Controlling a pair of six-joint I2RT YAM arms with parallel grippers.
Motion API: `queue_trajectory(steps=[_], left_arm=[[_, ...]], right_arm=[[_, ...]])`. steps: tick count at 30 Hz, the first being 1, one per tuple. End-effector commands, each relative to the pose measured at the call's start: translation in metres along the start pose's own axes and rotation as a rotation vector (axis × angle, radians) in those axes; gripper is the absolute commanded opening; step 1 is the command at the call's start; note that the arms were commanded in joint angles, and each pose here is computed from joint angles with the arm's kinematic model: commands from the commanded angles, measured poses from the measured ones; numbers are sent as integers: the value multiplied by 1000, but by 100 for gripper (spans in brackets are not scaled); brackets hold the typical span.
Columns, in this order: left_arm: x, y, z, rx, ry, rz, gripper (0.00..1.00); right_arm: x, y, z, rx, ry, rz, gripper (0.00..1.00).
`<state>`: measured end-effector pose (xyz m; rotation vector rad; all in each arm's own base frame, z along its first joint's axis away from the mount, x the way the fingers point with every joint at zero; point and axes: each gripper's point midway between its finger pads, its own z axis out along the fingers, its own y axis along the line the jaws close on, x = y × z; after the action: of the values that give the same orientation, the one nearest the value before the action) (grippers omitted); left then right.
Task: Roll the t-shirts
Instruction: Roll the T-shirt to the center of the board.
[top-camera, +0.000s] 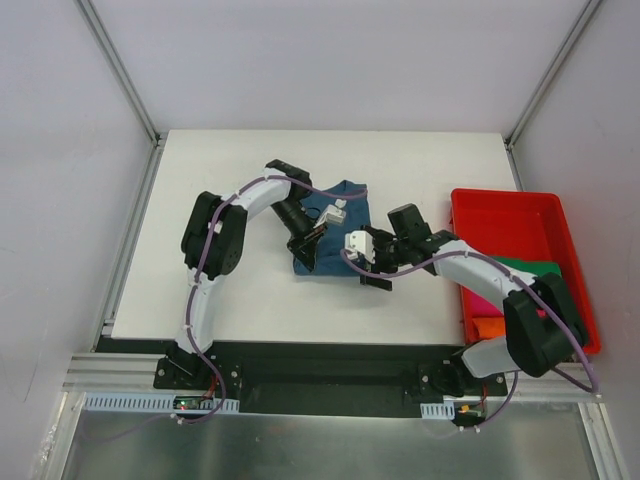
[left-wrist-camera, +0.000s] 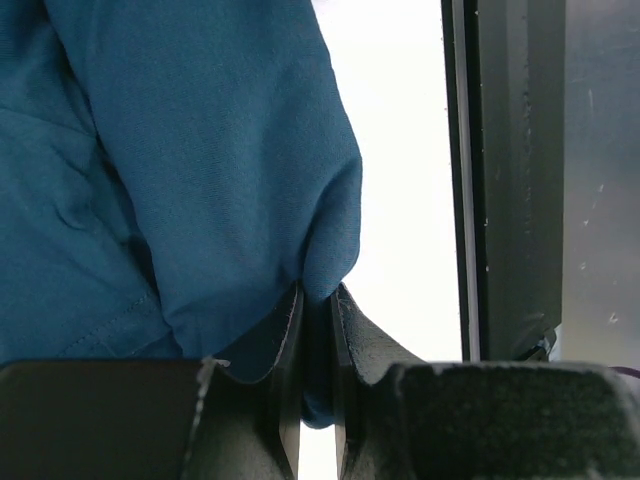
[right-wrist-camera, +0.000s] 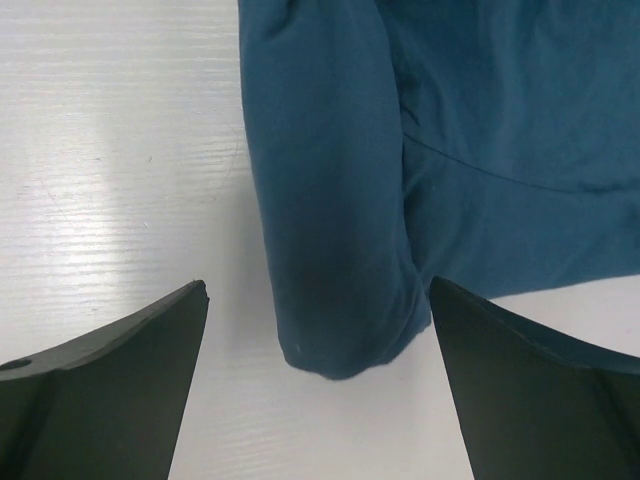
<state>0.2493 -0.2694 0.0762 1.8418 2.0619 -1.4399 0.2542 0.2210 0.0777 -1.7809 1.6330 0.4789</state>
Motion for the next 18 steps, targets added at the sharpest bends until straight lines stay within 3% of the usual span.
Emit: queue_trajectory(steps=[1,6,9,11,12,15,18], left_arm=[[-13,-9,-6,47,-72,-36,3],[-15,-7,-10,59,-95,-65,3],[-15,-7,-12,68,-112,-93,3],[-15,-6,-15,73,-141,-121,3],[-15,-6,-16,77,-148,-138,3],[-15,-9,-20,111,-194,-232,3],[-19,-20,-24,169,-273,-349,2]], right_arm=[[-14,-14,15,-8,-36,-82,96],[-9,-21,36,-13,14,-105,99],[-11,-24,37,-36,31,-121,78],[-2,-14,38,-101,73,-97,56],[-5,-16,36,-112,75,-108,40],[0,3,27,-209,97,-41,23],[-3,29,12,-367,105,66,17]])
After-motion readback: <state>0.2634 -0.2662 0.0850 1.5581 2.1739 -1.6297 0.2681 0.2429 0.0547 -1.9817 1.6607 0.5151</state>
